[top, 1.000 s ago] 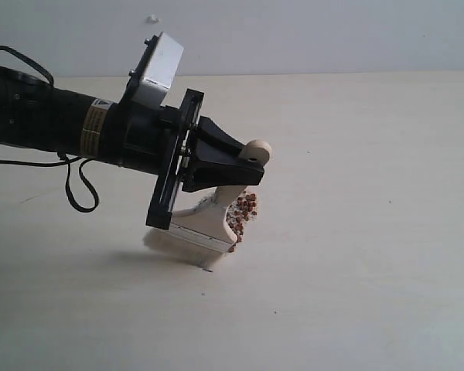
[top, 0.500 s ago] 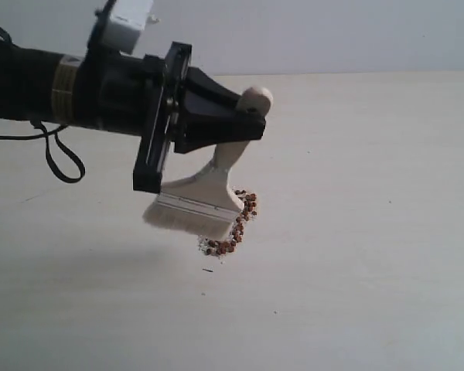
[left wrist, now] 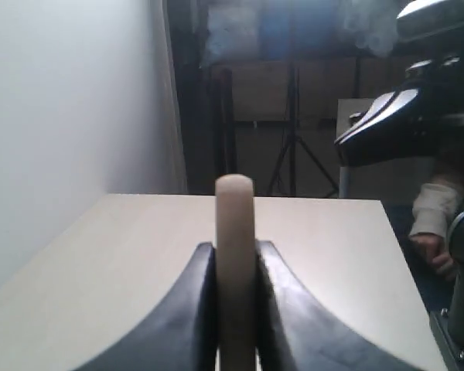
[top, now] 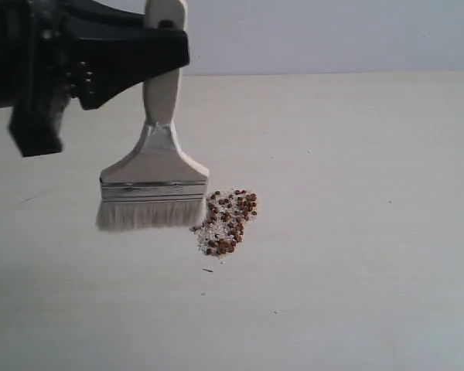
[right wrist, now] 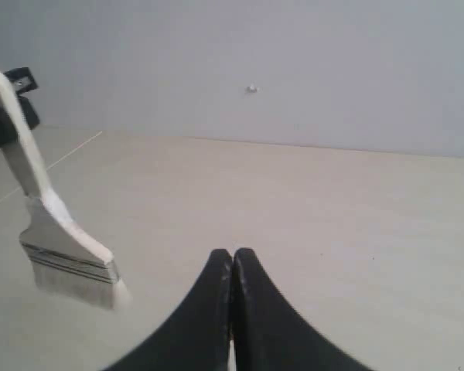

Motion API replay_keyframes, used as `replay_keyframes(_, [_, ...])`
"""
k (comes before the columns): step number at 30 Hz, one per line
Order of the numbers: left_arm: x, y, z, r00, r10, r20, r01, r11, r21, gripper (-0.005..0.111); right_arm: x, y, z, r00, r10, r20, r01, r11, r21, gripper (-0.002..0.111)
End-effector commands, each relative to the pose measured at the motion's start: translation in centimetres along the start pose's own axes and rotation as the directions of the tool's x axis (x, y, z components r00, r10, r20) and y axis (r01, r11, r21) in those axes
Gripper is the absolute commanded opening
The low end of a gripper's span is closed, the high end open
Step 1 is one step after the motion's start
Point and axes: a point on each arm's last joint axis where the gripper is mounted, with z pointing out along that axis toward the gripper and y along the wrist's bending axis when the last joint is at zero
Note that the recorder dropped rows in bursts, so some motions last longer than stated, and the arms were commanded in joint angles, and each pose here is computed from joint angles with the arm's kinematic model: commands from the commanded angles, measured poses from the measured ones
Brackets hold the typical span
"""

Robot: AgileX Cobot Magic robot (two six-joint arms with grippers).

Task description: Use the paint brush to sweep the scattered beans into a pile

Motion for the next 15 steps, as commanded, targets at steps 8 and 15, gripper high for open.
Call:
replay_keyframes(8, [-5.3, -10.0, -6.8, 0.982, 0.076, 0.172, -0.028, 0.964, -0.264, 0.0, 0.1, 0.0, 0.0, 1.0, -0.004, 0.001, 0.004, 1.0, -0.002, 0.0])
replay_keyframes(15, [-3.4, -14.9, -10.4, 0.969, 0.094, 0.227, 0.018, 0.894, -0.447, 0.0, 0.1, 0.0, 0.0, 1.0, -0.004, 0.001, 0.004, 1.0, -0.002, 0.0])
